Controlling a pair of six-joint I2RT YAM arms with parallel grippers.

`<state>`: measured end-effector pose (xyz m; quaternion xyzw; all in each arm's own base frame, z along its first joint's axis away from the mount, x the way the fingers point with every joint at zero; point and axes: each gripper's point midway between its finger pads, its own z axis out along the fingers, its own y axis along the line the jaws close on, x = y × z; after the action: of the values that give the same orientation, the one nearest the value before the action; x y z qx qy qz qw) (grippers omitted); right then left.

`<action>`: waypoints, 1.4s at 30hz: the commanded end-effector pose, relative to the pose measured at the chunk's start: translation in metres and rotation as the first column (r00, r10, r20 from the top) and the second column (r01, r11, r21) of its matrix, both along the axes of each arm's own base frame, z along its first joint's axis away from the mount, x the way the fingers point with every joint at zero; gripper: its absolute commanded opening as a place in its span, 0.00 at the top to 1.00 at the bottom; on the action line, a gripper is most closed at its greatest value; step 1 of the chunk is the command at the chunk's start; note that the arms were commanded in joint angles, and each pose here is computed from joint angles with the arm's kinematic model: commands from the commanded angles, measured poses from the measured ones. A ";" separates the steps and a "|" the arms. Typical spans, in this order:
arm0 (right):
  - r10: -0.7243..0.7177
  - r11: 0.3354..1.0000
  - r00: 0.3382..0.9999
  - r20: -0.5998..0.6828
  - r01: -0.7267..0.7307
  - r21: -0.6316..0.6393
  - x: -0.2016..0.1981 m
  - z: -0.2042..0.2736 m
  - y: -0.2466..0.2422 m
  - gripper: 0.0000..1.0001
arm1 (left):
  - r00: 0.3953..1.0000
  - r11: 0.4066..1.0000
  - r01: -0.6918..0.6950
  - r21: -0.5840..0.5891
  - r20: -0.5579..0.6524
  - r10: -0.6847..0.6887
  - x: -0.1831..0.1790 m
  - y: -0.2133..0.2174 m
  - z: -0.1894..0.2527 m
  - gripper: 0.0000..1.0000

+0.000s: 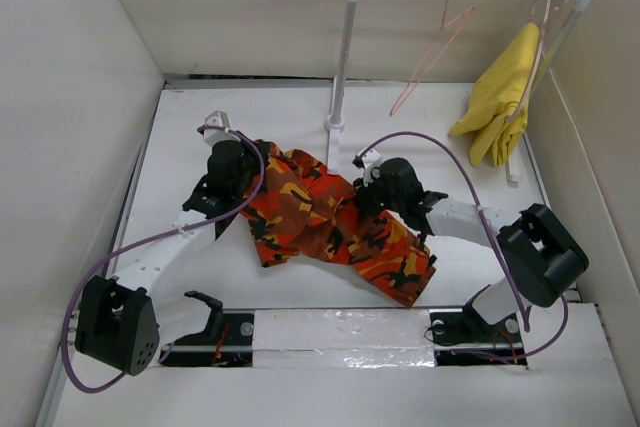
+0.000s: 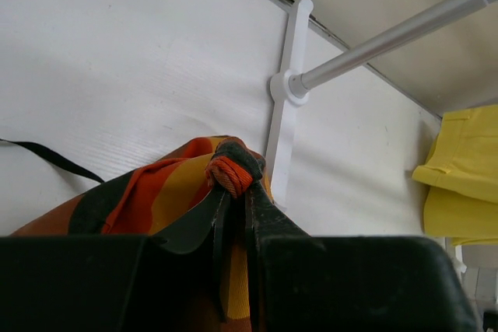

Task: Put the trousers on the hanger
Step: Flatten out the trousers at the center of the board.

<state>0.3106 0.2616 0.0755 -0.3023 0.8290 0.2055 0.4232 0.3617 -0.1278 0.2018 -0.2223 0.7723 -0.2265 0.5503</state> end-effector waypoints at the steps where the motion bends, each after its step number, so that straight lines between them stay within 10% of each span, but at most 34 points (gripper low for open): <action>1: 0.061 0.993 0.995 0.085 -0.069 0.094 0.009 0.033 0.023 0.73 | 0.991 0.998 -0.014 -0.061 0.129 0.022 0.019 0.002 0.057 1.00; 2: 0.060 0.992 0.994 0.092 -0.069 0.102 0.008 0.036 0.024 1.00 | 0.990 0.997 0.002 -0.076 0.144 0.009 0.020 -0.002 0.065 1.00; 11: 0.262 0.942 0.943 0.206 -0.296 0.157 -0.108 0.107 0.068 1.00 | 0.981 0.979 -0.028 -0.202 0.181 0.065 0.032 0.042 0.098 1.00; 19: 0.615 0.771 0.787 -0.044 -0.590 0.238 -0.276 0.051 0.147 1.00 | 0.945 0.943 -0.240 -0.231 0.166 0.282 0.009 0.098 0.101 1.00; 23: 0.670 0.738 0.734 -0.112 -0.640 0.213 -0.306 0.034 0.166 0.81 | 0.926 0.931 -0.278 -0.237 0.193 0.326 -0.012 0.108 0.112 0.97; 29: 0.580 0.800 0.815 -0.020 -0.565 0.202 -0.285 0.079 0.133 0.26 | 0.894 0.936 -0.271 -0.225 0.303 0.331 -0.047 0.116 0.148 0.55; 34: 0.368 0.913 0.927 0.076 -0.375 0.163 -0.234 0.113 0.079 0.24 | 0.917 0.965 -0.193 -0.178 0.317 0.242 -0.049 0.103 0.151 0.54; 37: 0.175 0.959 0.978 0.109 -0.195 0.207 -0.202 0.129 0.039 0.61 | 0.928 0.975 -0.151 -0.161 0.318 0.196 -0.045 0.093 0.144 0.55; 38: 0.071 0.970 0.992 0.107 -0.094 0.226 -0.182 0.128 0.023 1.00 | 0.940 0.986 -0.082 -0.147 0.316 0.125 -0.044 0.075 0.139 0.55; 42: -0.278 0.927 0.960 -0.030 0.276 0.255 -0.134 0.093 -0.042 1.00 | 0.970 0.983 0.143 -0.113 0.212 -0.117 -0.025 0.008 0.088 0.62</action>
<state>0.1499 0.2654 0.2187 -0.2262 0.7620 0.3309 0.5086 0.3275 -0.0693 0.3154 -0.2588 0.6708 -0.2883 0.6324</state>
